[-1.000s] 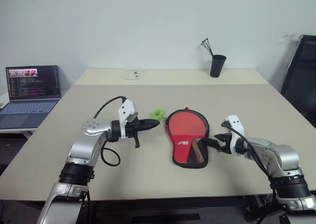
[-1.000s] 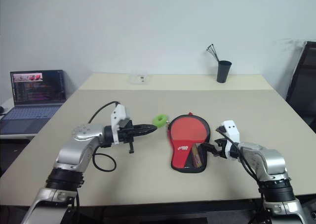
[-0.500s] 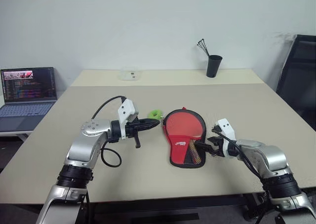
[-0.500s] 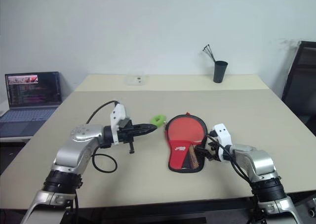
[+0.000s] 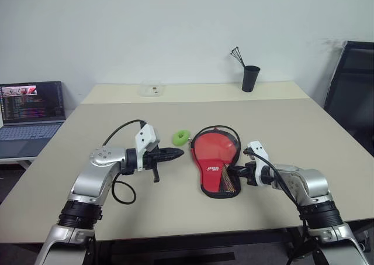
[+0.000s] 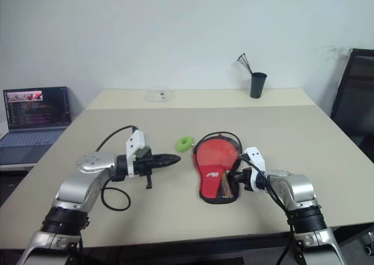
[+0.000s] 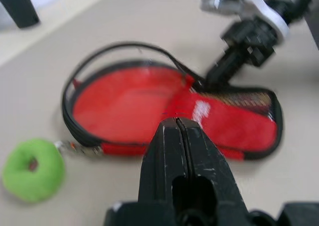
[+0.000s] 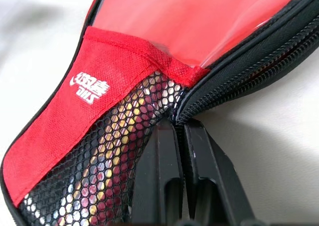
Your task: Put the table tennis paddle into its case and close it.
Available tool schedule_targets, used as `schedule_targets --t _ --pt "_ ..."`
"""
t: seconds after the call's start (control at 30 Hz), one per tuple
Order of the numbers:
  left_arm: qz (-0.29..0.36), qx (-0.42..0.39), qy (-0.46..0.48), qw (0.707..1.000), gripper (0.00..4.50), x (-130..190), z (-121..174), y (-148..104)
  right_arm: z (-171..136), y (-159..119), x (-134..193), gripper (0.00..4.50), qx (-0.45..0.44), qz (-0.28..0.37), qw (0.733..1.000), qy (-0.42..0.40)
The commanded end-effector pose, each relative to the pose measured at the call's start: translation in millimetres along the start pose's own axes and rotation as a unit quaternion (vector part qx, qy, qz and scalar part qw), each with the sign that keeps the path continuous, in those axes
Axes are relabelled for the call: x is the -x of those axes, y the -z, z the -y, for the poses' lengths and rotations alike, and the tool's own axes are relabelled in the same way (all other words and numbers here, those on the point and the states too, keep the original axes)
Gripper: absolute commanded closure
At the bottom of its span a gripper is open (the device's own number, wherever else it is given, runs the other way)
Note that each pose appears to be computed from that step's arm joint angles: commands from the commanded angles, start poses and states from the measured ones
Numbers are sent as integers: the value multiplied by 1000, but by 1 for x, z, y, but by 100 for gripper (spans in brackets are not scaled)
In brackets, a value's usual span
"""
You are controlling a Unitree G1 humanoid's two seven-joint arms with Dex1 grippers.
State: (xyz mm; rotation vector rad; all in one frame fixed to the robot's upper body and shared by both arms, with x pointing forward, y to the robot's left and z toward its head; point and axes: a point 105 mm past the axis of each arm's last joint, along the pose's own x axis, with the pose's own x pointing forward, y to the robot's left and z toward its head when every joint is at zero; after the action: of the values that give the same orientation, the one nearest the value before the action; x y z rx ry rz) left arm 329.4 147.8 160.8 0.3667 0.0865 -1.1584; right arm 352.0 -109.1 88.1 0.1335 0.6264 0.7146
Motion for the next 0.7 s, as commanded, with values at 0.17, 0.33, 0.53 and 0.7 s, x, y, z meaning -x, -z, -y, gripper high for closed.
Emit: schedule_targets --t 0.17,0.33,0.53,0.7 --pt "-24 20 116 993 450 25 47 7 -55 23 2 447 -16 -48 994 -95" --pt "-19 25 140 990 450 28 60 5 -73 42 12 447 -25 -69 991 -112" --pt "-19 29 146 989 450 29 66 6 -82 62 28 447 -42 -88 989 -115" --pt "-20 31 142 989 450 27 65 8 -74 68 33 447 -53 -88 990 -94"
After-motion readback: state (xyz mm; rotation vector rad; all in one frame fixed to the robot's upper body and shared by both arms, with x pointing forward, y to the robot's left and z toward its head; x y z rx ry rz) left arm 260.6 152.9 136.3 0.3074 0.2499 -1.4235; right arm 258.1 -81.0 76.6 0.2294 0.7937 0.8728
